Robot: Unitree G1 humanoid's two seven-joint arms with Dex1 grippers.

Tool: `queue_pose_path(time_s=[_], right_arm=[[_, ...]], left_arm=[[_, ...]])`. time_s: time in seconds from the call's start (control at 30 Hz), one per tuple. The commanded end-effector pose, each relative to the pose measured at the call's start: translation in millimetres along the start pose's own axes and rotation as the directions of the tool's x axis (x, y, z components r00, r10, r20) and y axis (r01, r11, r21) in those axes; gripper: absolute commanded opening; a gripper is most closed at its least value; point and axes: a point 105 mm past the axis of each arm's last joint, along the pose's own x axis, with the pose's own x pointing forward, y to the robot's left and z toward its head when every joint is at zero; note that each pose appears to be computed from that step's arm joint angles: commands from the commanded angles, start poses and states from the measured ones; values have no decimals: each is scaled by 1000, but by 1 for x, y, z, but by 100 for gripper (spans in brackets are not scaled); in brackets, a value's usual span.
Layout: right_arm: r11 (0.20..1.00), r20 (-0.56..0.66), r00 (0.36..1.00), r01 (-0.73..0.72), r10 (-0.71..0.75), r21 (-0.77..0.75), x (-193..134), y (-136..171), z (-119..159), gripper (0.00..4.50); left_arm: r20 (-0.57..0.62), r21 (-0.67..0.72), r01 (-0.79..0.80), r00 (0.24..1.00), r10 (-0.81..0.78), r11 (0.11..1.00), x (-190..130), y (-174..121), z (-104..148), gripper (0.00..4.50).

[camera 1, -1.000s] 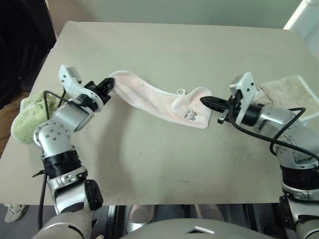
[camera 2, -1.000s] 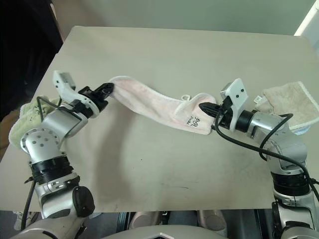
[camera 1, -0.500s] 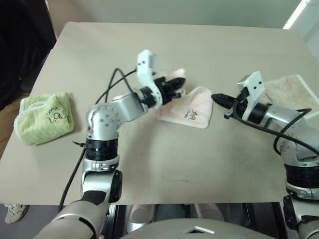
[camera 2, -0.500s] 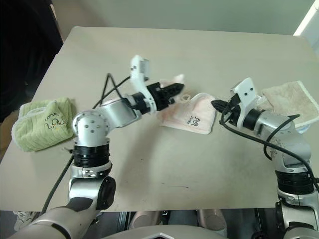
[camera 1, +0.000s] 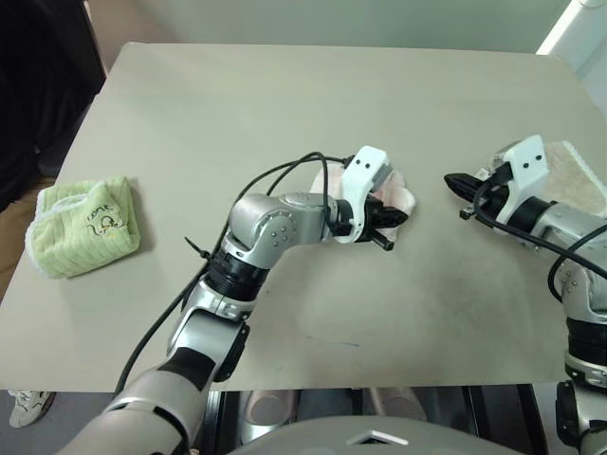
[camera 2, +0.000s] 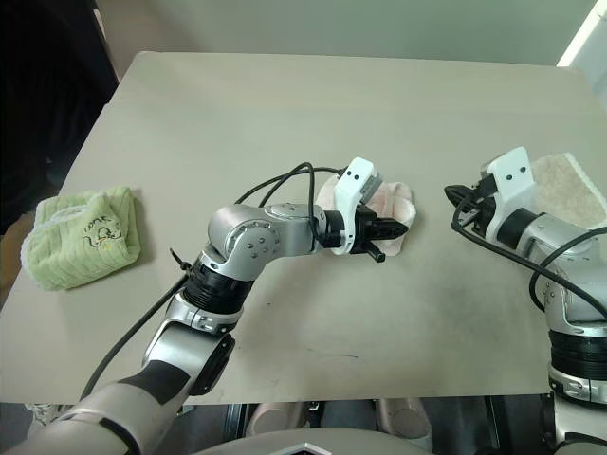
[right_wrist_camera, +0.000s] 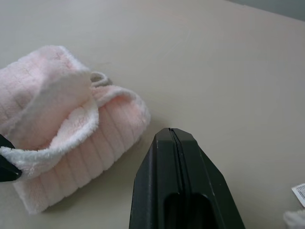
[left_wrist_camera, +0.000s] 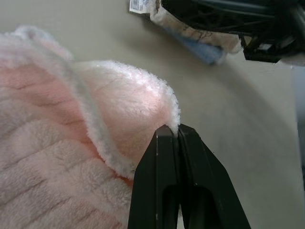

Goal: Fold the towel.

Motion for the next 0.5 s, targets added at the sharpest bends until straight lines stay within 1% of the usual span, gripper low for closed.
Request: queue_pose_path(time_s=[0.03, 0.1, 0.13, 0.17, 0.33, 0.37, 0.43, 0.5], right_arm=[[999, 47, 999, 26, -24, -43, -8, -1, 16, 0], [999, 44, 999, 22, -20, -42, -8, 1, 16, 0], [999, 43, 999, 17, -16, -43, -8, 2, 16, 0], [999, 41, 999, 15, -13, -43, -7, 3, 16, 0], [999, 51, 999, -17, 19, -44, -2, 9, 20, 0], [999, 56, 998, -24, 26, -43, -1, 11, 22, 0], [998, 66, 997, -36, 39, -41, 1, 14, 24, 0], [996, 96, 992, -82, 83, -21, 7, 27, 30, 0]], left_arm=[[71, -5, 17, 997, -17, 1000, -2, -2, 14, 101], [135, -47, 47, 990, -41, 998, -8, -2, 25, 167], [162, -63, 56, 986, -45, 996, -12, -2, 30, 209], [179, -73, 61, 983, -47, 995, -14, -1, 33, 236], [257, -16, 73, 964, -66, 997, -35, 0, 47, 419], [274, -1, 68, 959, -65, 998, -40, 2, 50, 443], [296, 23, 39, 954, -44, 999, -47, 8, 54, 443], [315, 108, -88, 948, 50, 990, -61, 32, 55, 443]])
